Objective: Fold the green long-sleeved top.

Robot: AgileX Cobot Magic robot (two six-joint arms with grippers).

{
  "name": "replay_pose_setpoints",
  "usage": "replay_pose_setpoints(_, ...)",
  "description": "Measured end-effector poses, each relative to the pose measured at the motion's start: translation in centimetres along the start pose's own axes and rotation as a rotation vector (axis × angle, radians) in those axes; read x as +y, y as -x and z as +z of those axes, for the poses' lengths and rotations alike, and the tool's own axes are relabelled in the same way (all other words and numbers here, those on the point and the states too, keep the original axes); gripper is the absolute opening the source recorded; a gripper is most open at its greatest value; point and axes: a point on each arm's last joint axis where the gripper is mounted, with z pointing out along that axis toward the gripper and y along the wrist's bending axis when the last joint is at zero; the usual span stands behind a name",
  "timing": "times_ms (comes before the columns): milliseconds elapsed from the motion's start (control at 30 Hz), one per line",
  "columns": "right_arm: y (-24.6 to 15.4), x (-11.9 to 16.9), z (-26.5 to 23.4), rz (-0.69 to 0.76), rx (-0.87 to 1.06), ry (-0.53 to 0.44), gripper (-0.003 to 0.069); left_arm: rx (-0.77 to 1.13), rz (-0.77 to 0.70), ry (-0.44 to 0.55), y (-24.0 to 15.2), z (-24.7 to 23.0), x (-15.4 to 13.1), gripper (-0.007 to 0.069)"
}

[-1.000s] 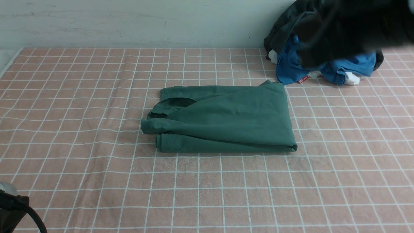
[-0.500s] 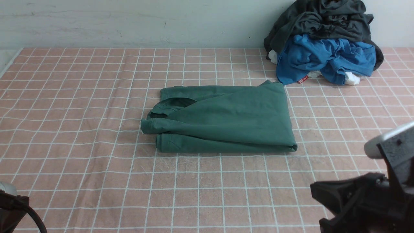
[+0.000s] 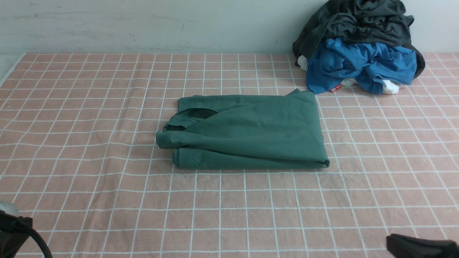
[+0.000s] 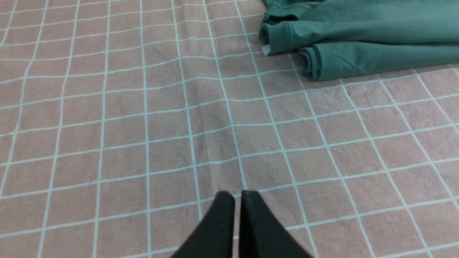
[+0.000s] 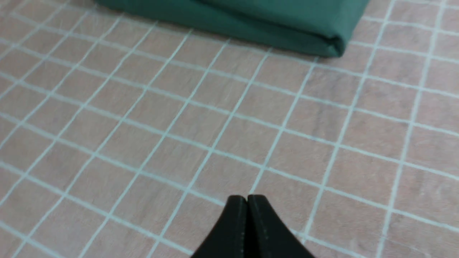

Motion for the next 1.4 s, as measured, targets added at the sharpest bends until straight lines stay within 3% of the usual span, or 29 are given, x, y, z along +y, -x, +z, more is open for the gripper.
replay_pose_setpoints(133,-1.6,-1.5,-2.1,0.051,-0.197,-0.091,-0.0013,0.000,0.000,0.000,0.0,0.0,0.0,0.0016)
replay_pose_setpoints(300,-1.6,-2.8,-5.0,0.040,-0.470,-0.301,-0.0013,0.000,-0.001,0.000,0.0,0.0,0.0,0.0016)
replay_pose_setpoints(467,-2.5,-3.1,-5.5,0.037,-0.446,-0.404,-0.0013,0.000,-0.001,0.000,0.0,0.0,0.0,0.0016)
replay_pose_setpoints(633,-3.4,-3.1,-5.2,0.029,-0.331,-0.400,-0.0013,0.000,-0.001,-0.001,0.0,0.0,0.0,0.0016)
replay_pose_setpoints(1400,-3.5,-3.0,-5.2,0.027,-0.322,-0.391,-0.0013,0.001,-0.001,-0.001,0.0,0.0,0.0,0.0016)
